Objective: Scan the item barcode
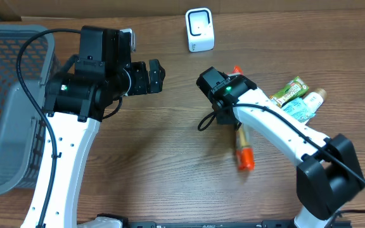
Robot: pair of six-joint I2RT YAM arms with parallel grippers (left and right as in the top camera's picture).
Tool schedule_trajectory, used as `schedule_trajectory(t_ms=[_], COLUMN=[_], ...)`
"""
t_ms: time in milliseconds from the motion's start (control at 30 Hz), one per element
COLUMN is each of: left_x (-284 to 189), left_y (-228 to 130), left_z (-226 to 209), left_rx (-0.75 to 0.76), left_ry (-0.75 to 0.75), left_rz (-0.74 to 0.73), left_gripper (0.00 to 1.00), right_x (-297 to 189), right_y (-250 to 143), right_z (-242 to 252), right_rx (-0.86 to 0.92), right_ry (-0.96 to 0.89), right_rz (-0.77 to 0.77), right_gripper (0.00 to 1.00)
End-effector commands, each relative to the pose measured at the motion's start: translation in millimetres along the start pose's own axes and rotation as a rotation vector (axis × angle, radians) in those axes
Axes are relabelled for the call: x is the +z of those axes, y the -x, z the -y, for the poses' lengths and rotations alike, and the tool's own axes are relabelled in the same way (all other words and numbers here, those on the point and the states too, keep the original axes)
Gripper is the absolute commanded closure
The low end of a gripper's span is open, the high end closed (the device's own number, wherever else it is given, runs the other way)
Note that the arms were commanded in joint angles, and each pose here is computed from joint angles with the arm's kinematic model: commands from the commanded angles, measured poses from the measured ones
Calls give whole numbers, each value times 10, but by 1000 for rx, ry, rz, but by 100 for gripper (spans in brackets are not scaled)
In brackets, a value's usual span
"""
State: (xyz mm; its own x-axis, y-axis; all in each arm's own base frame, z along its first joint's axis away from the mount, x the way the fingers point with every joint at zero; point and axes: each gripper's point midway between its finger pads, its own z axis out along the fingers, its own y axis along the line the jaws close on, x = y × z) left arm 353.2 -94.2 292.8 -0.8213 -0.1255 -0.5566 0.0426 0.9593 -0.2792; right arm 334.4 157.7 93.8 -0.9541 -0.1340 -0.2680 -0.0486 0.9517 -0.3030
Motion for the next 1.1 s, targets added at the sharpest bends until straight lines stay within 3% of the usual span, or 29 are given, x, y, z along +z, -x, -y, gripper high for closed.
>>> schedule_trajectory(t_ms=[0,167,400,467,500,567,667,800,1067], left_x=[-2,-2,-2,-2,-2,-2,-2,-2,-2], left_y=[6,6,6,6,6,6,6,6,6], left_z=[13,13,15,13,13,13,13,13,13], left_rx=[-2,-2,-1,-2,-2,-2,-2,-2,-2], left_ry=[-5,-5,-6,-5,-5,-5,-5,-5,-5], left_rz=[1,1,0,1,1,1,1,1,1], left_gripper=[0,0,0,0,0,0,0,1,1], right_x=[144,459,288,162,96,-41,-203,-229,-186], right_y=[261,142,-24,-100,-153,-263,-437,-368,127], right_z=[157,11,-666,-930,-1082,-1369,-1664,-1561,-763], right_rx=[-109,-166,-240,-267,-281,-306,-366,-346,-222], right_ry=[-179,-218,-21,71,129,246,370,358,361], right_rz=[95,31,28,18,8,-14,-46,-62,-95], right_gripper=[96,96,93,84,73,43,19,14,11])
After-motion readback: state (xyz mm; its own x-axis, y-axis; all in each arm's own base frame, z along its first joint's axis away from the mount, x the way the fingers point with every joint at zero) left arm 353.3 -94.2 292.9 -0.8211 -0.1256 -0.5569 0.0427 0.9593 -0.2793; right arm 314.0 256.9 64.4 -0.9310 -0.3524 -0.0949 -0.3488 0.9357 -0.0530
